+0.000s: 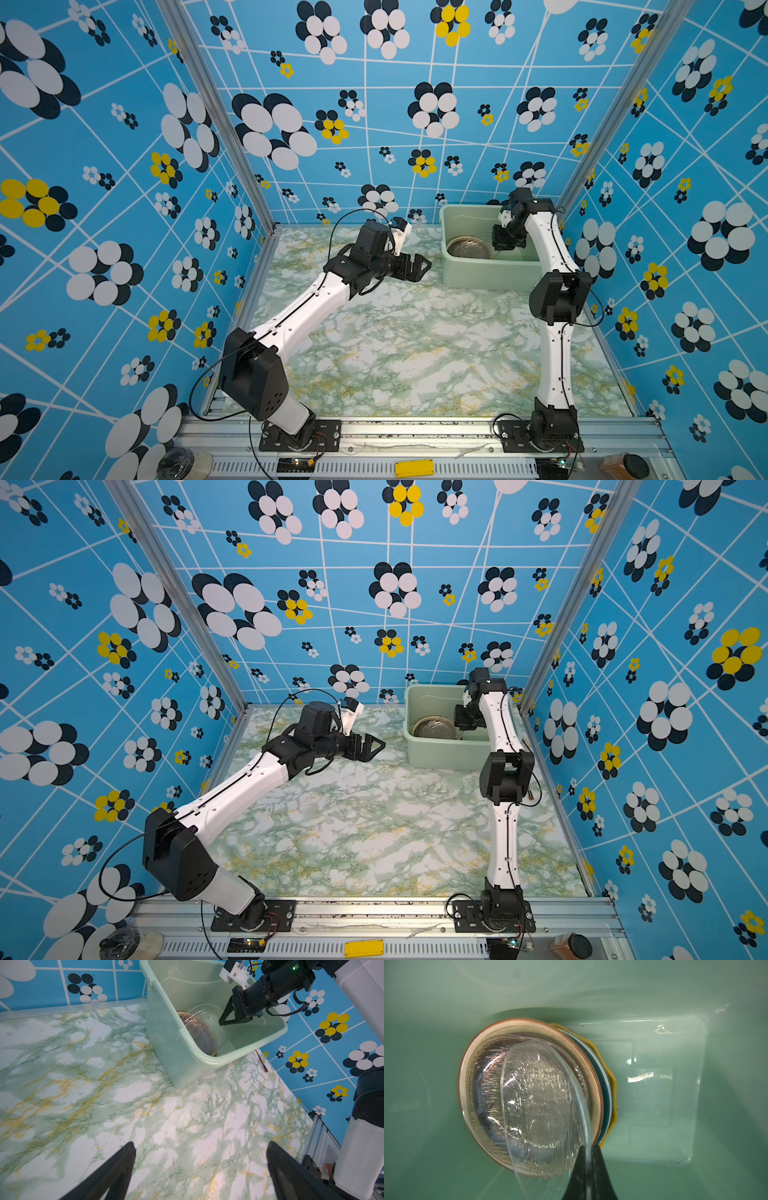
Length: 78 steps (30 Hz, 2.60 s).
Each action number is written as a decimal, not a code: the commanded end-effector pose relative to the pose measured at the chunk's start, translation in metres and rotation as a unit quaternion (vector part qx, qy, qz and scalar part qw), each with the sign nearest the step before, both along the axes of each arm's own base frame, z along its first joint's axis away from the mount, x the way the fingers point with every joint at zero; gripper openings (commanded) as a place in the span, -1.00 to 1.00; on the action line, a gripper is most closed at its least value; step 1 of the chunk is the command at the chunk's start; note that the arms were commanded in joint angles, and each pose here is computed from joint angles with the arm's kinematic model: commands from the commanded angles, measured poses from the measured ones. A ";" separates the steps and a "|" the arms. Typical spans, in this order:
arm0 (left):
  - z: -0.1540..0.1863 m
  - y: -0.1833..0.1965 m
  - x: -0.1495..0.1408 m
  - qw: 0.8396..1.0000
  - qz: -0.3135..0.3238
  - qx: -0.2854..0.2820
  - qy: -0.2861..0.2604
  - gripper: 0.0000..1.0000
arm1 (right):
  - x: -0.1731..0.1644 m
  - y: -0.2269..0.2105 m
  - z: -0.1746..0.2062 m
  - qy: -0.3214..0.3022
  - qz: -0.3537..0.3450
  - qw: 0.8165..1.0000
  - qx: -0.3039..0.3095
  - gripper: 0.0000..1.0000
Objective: Place the plates into the plastic bin on the countertop
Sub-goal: Place the plate in the plastic bin, then reset both arms
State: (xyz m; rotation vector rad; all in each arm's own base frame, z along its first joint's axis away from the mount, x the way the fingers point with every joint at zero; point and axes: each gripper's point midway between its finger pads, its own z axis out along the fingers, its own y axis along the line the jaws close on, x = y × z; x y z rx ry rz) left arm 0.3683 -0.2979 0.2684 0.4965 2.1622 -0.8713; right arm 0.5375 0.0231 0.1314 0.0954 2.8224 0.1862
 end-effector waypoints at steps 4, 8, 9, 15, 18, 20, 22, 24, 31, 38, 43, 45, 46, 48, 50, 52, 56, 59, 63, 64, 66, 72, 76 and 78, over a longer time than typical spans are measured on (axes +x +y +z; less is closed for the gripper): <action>0.006 -0.005 0.001 1.000 -0.007 0.004 -0.005 0.98 | -0.005 0.009 -0.038 0.040 -0.004 0.999 0.020 -0.91; 0.004 -0.005 0.002 1.000 -0.006 0.006 -0.003 0.98 | -0.007 0.009 -0.045 0.048 -0.005 0.999 0.020 -0.80; 0.005 -0.005 0.001 1.000 -0.007 0.006 -0.003 0.98 | -0.007 0.009 -0.046 0.049 -0.005 0.999 0.020 -0.79; 0.001 -0.005 0.002 1.000 -0.005 0.008 0.004 0.98 | -0.008 0.008 -0.050 0.052 -0.006 0.998 0.016 -0.52; 0.001 -0.004 0.002 1.000 -0.004 0.009 0.004 0.98 | -0.007 0.009 -0.049 0.049 -0.004 0.999 0.013 -0.41; 0.002 -0.004 0.003 1.000 -0.002 0.009 0.002 0.99 | -0.006 0.009 -0.045 0.044 -0.004 0.999 0.015 -0.35; 0.003 -0.003 0.002 1.000 0.001 0.009 0.002 0.99 | -0.006 0.011 -0.037 0.036 -0.002 0.999 0.020 -0.29; 0.005 -0.001 0.002 1.000 0.004 0.008 0.000 0.99 | -0.004 0.014 -0.027 0.024 0.000 0.999 0.024 -0.20; 0.019 0.012 -0.004 0.999 0.026 0.010 -0.020 0.99 | -0.006 0.021 0.033 -0.036 -0.003 0.999 0.036 0.25; 0.049 0.049 -0.018 0.994 0.079 0.026 -0.078 0.99 | -0.026 0.019 0.106 -0.104 0.001 0.995 0.007 0.95; 0.069 0.086 -0.038 0.985 0.123 0.039 -0.117 0.98 | -0.053 0.017 0.154 -0.144 -0.006 0.990 0.009 0.99; 0.073 0.105 -0.047 0.979 0.147 0.047 -0.131 0.98 | -0.067 0.018 0.175 -0.165 -0.007 0.986 0.010 0.99; 0.075 0.116 -0.053 0.976 0.161 0.049 -0.138 0.98 | -0.076 0.018 0.188 -0.180 -0.007 0.984 0.011 0.99; 0.077 0.136 -0.063 0.969 0.188 0.055 -0.149 0.98 | -0.092 0.018 0.206 -0.207 -0.010 0.978 0.016 0.99; 0.074 0.159 -0.073 0.961 0.218 0.067 -0.155 0.99 | -0.112 0.018 0.220 -0.236 -0.013 0.971 0.024 0.99; 0.067 0.180 -0.081 0.953 0.244 0.084 -0.157 0.99 | -0.128 0.017 0.222 -0.259 -0.019 0.965 0.027 0.99; 0.047 0.228 -0.096 0.930 0.316 0.113 -0.151 0.98 | -0.166 0.007 0.203 -0.288 -0.040 0.957 0.018 0.99; 0.026 0.265 -0.102 0.903 0.388 0.123 -0.136 0.98 | -0.186 -0.007 0.178 -0.309 -0.079 0.948 0.001 0.99; -0.015 0.297 -0.103 0.877 0.447 0.139 -0.108 0.98 | -0.206 -0.021 0.142 -0.316 -0.100 0.943 -0.030 0.99; -0.024 0.302 -0.102 0.872 0.457 0.145 -0.101 0.99 | -0.209 -0.023 0.134 -0.314 -0.099 0.943 -0.036 0.99; -0.045 0.309 -0.097 0.864 0.469 0.159 -0.090 0.99 | -0.214 -0.023 0.117 -0.314 -0.088 0.944 -0.045 0.99; -0.096 0.325 -0.077 0.842 0.481 0.233 -0.074 0.98 | -0.219 -0.032 0.087 -0.369 -0.088 0.922 -0.071 0.98; -0.119 0.325 -0.059 0.841 0.465 0.267 -0.071 0.98 | -0.226 -0.042 0.072 -0.412 -0.108 0.900 -0.089 0.97; -0.128 0.326 -0.048 0.838 0.468 0.270 -0.069 0.99 | -0.231 -0.049 0.057 -0.424 -0.124 0.892 -0.102 0.97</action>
